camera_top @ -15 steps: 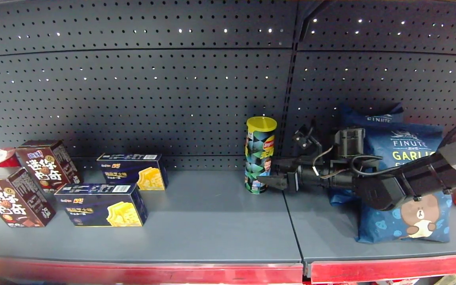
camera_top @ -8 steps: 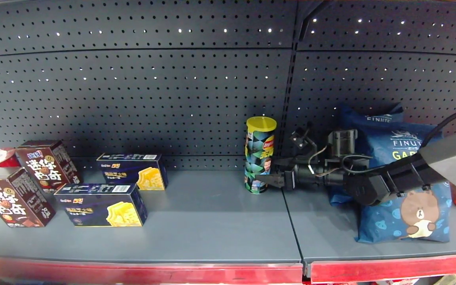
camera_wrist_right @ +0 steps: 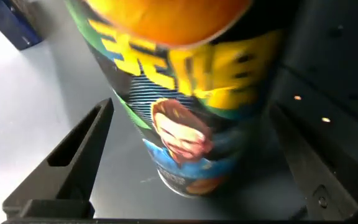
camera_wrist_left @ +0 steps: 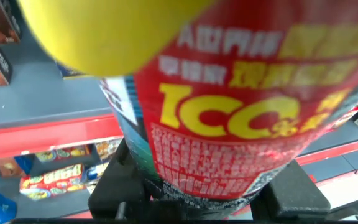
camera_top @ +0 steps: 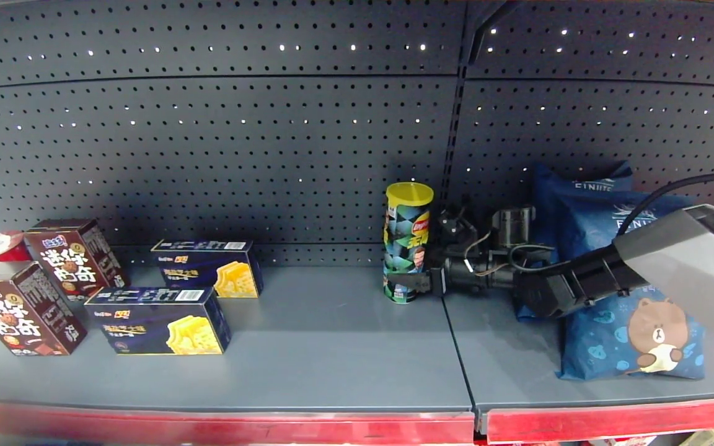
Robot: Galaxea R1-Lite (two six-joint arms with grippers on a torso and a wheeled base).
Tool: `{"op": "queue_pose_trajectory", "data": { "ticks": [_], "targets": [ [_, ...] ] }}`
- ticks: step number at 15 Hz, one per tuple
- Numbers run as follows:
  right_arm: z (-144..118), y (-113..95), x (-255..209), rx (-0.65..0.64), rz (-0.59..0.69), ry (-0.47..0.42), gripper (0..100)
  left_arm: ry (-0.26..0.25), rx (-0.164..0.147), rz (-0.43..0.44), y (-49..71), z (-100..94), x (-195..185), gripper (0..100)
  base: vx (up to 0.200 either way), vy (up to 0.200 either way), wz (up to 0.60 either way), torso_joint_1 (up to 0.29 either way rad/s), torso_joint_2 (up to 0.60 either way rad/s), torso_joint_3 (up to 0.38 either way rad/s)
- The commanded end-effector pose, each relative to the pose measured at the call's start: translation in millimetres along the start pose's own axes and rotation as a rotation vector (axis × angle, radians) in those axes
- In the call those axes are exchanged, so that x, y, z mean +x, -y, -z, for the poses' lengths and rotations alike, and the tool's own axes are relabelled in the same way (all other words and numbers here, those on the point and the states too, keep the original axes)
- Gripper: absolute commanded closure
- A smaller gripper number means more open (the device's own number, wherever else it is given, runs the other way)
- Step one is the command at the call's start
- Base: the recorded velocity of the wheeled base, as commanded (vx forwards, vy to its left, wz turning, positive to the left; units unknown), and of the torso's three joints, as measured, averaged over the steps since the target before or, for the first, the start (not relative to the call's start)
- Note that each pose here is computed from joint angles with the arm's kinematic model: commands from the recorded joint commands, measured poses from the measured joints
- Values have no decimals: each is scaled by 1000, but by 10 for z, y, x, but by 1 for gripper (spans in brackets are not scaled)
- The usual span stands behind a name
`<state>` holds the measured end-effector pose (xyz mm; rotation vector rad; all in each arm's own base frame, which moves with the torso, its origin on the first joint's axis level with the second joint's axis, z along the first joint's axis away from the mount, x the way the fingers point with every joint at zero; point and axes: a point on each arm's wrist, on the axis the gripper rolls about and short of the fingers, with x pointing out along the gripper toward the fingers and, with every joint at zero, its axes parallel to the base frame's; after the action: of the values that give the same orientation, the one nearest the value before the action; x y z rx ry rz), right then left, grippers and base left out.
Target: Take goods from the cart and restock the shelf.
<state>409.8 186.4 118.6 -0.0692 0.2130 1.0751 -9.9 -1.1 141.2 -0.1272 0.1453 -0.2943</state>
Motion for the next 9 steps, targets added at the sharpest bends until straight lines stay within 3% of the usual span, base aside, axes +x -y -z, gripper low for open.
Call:
{"op": "queue_pose_trajectory", "data": {
  "ticks": [1, 2, 6, 9],
  "targets": [
    [55, 8, 68, -1, -24, 2, 0, 11, 1, 3, 5, -26, -11, 100, 0, 0, 0, 0, 0, 0],
    [43, 9, 63, -7, -45, 16, 100, 10, 1, 3, 4, -22, -10, 100, 0, 0, 0, 0, 0, 0],
    [-135, -115, 33, -16, 21, 33, 100, 0, 0, 3, 0, 3, -1, 100, 0, 0, 0, 0, 0, 0],
    [-330, -490, -13, 4, 56, 46, 100, -6, 1, 13, -4, 19, 2, 100, 0, 0, 0, 0, 0, 0]
  ]
}}
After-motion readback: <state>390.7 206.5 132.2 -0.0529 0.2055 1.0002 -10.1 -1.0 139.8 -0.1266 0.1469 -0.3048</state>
